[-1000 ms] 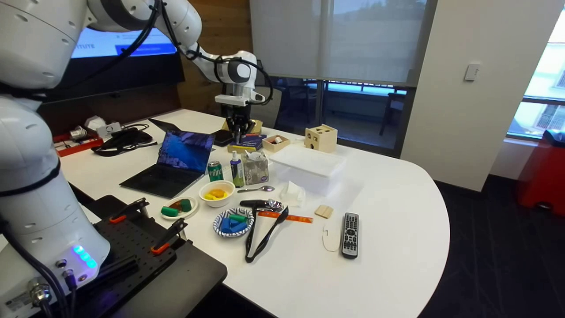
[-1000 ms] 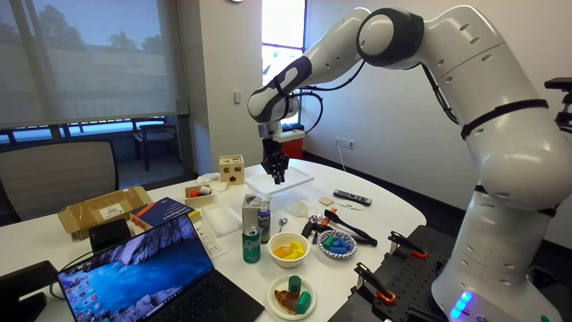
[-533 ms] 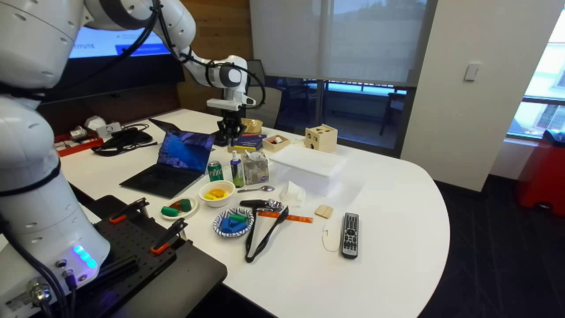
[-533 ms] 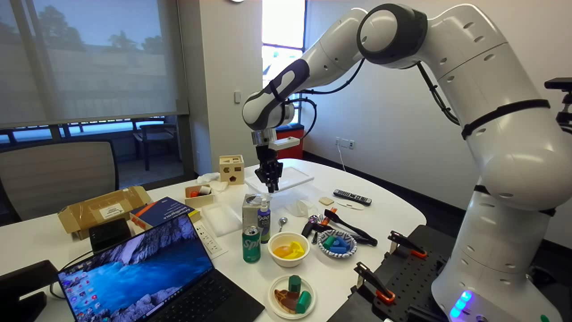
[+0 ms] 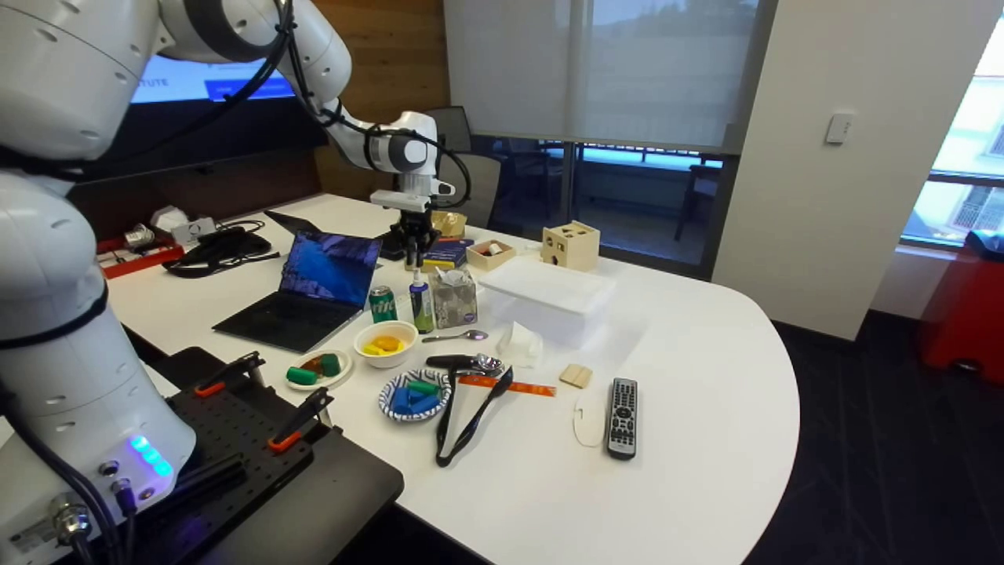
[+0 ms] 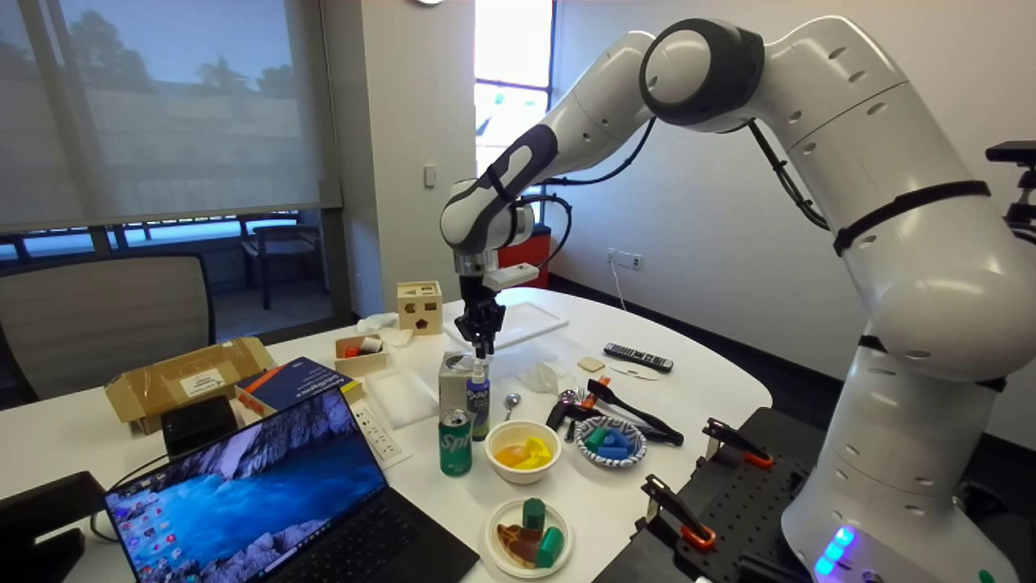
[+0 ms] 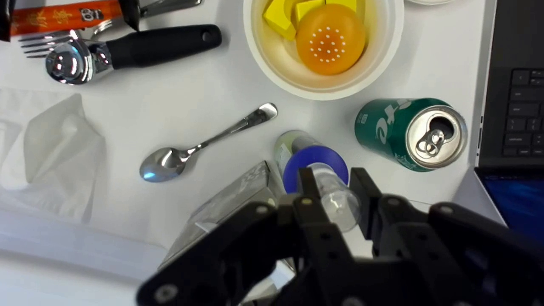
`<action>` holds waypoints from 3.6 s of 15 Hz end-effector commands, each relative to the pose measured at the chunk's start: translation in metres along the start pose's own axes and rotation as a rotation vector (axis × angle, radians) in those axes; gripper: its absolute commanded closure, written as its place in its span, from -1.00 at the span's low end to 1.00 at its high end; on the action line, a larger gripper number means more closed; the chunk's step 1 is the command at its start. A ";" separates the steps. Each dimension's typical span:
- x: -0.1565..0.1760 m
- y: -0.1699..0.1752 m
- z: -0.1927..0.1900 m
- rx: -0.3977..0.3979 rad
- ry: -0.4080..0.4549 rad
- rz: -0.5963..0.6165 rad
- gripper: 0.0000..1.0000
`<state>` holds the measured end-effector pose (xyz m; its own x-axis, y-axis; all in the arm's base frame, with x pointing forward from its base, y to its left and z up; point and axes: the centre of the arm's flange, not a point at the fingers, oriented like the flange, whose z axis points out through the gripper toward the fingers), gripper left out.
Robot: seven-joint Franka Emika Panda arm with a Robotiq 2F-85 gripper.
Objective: Place the cap on the blue spray bottle
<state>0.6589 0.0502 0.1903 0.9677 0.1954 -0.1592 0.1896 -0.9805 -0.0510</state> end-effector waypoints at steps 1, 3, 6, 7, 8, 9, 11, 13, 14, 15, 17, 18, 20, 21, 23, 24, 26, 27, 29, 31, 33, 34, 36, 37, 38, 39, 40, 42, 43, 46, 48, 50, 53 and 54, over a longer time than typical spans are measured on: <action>0.004 0.000 0.002 -0.004 0.015 -0.015 0.87; 0.006 -0.002 0.005 0.002 0.005 -0.025 0.87; 0.007 -0.005 0.007 0.000 0.000 -0.042 0.87; 0.008 -0.007 0.008 -0.001 0.000 -0.043 0.87; 0.008 -0.008 0.008 -0.005 -0.001 -0.043 0.87; 0.009 -0.010 0.008 -0.006 -0.003 -0.045 0.87; 0.010 -0.013 0.008 -0.011 -0.004 -0.049 0.87; 0.011 -0.016 0.008 -0.015 -0.001 -0.050 0.87; 0.012 -0.016 0.009 -0.018 -0.002 -0.049 0.87; 0.012 -0.016 0.008 -0.021 -0.002 -0.047 0.87; 0.013 -0.016 0.007 -0.029 0.004 -0.043 0.87; 0.013 -0.015 0.005 -0.035 0.004 -0.041 0.87; 0.013 -0.014 0.005 -0.045 0.001 -0.039 0.87; 0.014 -0.012 0.006 -0.051 -0.002 -0.037 0.87; 0.016 -0.011 0.006 -0.057 -0.006 -0.042 0.87; 0.018 -0.011 0.007 -0.058 -0.007 -0.044 0.87; 0.020 -0.011 0.008 -0.056 -0.012 -0.049 0.87; 0.021 -0.011 0.010 -0.056 -0.016 -0.052 0.87; 0.023 -0.011 0.012 -0.058 -0.020 -0.052 0.87; 0.025 -0.010 0.014 -0.061 -0.025 -0.052 0.87; 0.026 -0.009 0.017 -0.063 -0.031 -0.052 0.87; 0.027 -0.008 0.018 -0.069 -0.038 -0.052 0.87; 0.028 -0.008 0.021 -0.075 -0.049 -0.061 0.87; 0.029 -0.008 0.023 -0.076 -0.058 -0.065 0.87; 0.030 -0.008 0.024 -0.076 -0.063 -0.069 0.87; 0.030 -0.009 0.025 -0.075 -0.069 -0.073 0.87; 0.031 -0.009 0.027 -0.074 -0.075 -0.075 0.87; 0.033 -0.012 0.028 -0.072 -0.090 -0.081 0.87; 0.034 -0.013 0.029 -0.071 -0.096 -0.084 0.87; 0.037 -0.015 0.033 -0.070 -0.112 -0.091 0.87; 0.038 -0.014 0.033 -0.078 -0.106 -0.083 0.87; 0.039 -0.012 0.032 -0.082 -0.084 -0.080 0.87; 0.039 -0.012 0.034 -0.086 -0.080 -0.082 0.87; 0.039 -0.012 0.034 -0.090 -0.080 -0.082 0.87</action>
<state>0.6827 0.0717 0.1612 0.9332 0.2711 -0.2358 0.2758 -0.9611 -0.0135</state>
